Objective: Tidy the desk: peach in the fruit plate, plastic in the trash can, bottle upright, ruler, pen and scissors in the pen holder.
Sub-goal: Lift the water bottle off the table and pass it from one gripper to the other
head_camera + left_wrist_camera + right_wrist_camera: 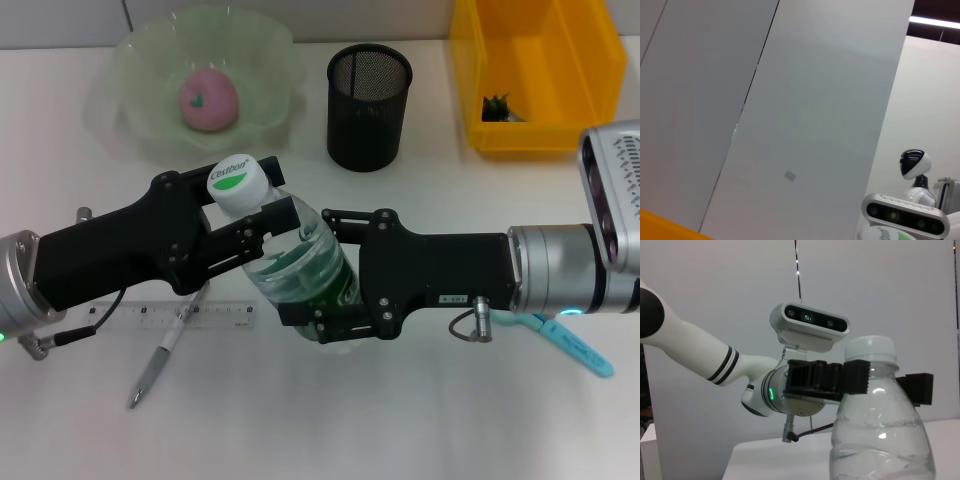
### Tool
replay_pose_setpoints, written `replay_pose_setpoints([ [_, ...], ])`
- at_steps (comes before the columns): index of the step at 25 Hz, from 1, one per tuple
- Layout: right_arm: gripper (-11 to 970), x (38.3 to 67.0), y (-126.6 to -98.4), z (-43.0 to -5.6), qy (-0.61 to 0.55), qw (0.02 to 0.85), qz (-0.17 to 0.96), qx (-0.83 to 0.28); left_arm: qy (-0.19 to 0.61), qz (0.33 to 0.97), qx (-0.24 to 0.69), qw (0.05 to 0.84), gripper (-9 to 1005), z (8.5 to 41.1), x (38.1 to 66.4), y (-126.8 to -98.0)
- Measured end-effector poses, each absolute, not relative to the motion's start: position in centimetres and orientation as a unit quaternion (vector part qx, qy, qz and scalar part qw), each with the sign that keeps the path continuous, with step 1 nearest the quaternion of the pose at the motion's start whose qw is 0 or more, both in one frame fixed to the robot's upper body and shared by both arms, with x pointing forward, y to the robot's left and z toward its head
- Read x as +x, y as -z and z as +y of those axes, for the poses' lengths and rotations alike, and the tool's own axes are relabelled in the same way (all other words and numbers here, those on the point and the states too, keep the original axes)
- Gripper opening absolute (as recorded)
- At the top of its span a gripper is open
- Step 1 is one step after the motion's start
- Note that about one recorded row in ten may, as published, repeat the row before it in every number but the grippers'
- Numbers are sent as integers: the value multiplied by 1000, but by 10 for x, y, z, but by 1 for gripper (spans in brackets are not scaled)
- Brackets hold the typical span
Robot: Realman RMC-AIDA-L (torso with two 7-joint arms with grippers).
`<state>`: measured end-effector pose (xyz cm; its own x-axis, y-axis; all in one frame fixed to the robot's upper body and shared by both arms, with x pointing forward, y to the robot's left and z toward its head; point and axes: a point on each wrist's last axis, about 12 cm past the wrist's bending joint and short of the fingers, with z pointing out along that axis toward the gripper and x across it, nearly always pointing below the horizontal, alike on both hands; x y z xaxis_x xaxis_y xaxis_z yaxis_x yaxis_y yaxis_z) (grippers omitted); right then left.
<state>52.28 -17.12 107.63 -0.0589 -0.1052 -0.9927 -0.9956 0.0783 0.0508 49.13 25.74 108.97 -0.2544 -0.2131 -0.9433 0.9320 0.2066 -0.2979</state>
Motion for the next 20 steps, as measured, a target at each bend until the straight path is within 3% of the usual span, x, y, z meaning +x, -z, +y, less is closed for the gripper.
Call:
replay_pose_setpoints([
  [2,768,523,-1076,-170,-466,479,556,-495,546,574,312,525,495,258,491,-1090],
  [20,770,524,-1076,-171,-464,488,559,-484,540,575,304,534,466,259,492,-1089],
])
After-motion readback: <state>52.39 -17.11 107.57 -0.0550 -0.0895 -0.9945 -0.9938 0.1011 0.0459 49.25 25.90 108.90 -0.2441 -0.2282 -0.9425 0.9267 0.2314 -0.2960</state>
